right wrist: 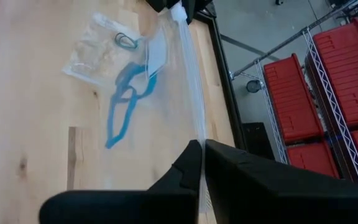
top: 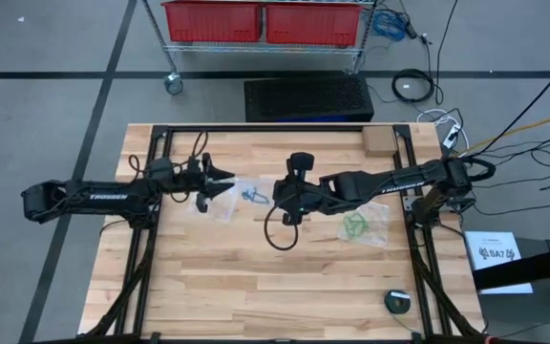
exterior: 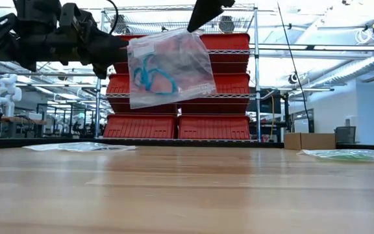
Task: Sort rubber bands
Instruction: Close the bottom left transparent zip bag
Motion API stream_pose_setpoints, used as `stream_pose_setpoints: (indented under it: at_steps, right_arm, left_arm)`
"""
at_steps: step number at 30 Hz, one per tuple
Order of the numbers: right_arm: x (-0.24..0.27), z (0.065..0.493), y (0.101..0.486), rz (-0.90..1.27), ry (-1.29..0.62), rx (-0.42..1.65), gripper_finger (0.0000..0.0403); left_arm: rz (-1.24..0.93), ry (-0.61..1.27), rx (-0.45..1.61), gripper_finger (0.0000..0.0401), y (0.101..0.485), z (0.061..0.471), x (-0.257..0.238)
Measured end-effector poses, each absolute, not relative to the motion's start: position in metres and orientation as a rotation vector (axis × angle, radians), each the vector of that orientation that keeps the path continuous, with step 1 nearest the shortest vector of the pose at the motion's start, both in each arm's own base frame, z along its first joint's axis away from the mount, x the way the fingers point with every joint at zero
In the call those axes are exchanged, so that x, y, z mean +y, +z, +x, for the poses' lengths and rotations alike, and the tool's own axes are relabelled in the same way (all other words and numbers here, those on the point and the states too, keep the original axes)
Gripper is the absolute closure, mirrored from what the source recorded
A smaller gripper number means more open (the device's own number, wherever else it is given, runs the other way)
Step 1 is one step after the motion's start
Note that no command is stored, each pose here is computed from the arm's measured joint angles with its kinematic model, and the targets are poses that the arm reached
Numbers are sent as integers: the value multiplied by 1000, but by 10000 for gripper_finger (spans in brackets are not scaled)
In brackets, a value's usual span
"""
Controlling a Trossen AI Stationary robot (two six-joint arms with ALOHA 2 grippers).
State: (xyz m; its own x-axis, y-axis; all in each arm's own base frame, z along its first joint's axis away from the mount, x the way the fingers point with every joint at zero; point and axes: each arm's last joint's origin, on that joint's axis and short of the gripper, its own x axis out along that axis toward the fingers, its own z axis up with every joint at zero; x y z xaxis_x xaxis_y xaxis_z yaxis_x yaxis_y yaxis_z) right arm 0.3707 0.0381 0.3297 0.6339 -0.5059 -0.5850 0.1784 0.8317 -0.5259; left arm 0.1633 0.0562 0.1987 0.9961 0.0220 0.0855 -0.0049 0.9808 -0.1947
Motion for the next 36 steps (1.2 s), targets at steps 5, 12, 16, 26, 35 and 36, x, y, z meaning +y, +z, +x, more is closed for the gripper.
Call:
stream_pose_setpoints:
  at_steps: [5,12,16,26,35,36]
  right_arm:
    - [38,372,331,-451,-404,778,403]
    - [39,374,333,-455,-403,758,403]
    - [39,374,333,-450,-401,757,403]
    - [30,375,331,-301,-353,754,380]
    - [2,397,331,-147,-200,623,294]
    - [-1,399,330,-137,-191,613,286]
  left_arm:
    - [-197,21,-85,252,198,163,56]
    - [-193,30,-78,313,197,165,57]
    - [-171,25,-121,359,201,164,57]
    - [-123,31,-104,397,200,165,57]
    - [-97,38,-17,399,191,165,57]
    - [-89,36,-12,399,190,165,57]
